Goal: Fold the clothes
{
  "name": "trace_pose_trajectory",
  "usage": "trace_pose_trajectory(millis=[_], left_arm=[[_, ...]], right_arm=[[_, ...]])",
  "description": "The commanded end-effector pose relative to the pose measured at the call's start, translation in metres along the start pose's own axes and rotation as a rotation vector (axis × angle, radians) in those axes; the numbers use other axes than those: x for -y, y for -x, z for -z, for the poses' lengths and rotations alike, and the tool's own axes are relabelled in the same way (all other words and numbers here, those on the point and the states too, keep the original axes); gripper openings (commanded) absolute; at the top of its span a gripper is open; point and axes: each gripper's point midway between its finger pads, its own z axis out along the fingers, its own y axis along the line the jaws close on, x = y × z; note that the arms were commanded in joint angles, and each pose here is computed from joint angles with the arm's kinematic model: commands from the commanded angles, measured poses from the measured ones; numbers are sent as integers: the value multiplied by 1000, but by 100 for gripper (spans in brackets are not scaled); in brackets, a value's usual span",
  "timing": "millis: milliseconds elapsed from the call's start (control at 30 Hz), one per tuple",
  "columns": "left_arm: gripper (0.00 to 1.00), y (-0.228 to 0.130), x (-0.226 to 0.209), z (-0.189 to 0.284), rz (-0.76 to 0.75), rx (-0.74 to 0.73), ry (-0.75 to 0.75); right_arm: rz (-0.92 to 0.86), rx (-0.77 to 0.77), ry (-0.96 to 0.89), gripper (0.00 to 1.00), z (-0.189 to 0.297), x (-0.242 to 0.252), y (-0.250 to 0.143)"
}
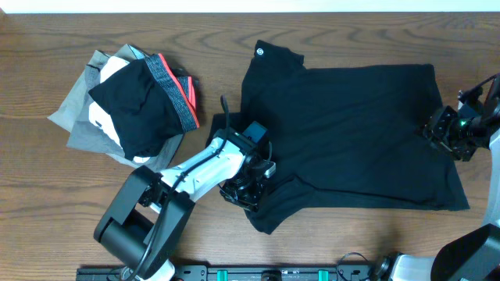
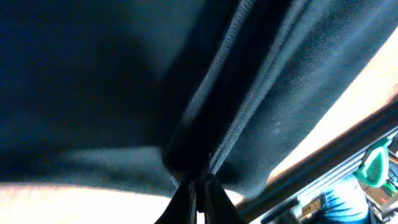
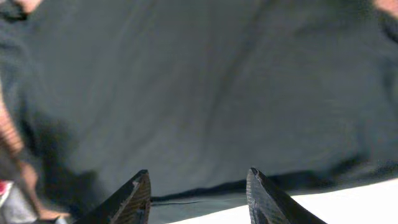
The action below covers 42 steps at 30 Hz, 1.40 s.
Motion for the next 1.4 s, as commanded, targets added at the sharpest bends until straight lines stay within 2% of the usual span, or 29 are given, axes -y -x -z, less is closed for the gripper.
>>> trace_pose_trajectory(millis=[0, 233, 500, 733, 867, 1067, 1367], left_arm=[[6, 12, -1, 31, -20, 93, 57], [6, 27, -17, 90, -57, 331, 244], [6, 39, -16, 102, -103, 410, 271], [6, 39, -16, 102, -103, 413, 269], [6, 39, -16, 102, -102, 409, 269], [6, 36, -17, 101, -98, 397, 271], [6, 36, -17, 101, -99, 399, 271]], right_arm=[[-21, 15, -115, 49, -2, 21, 2], [-134, 20, -156, 55, -4, 49, 3], [-251, -78, -187, 55, -39, 89, -34], [-374, -127, -239, 55, -63, 120, -65], [-563, -76, -451, 51, -53, 170, -75], [-694, -43, -425, 48, -54, 196, -81], [-711, 38, -356, 49, -84, 204, -80]])
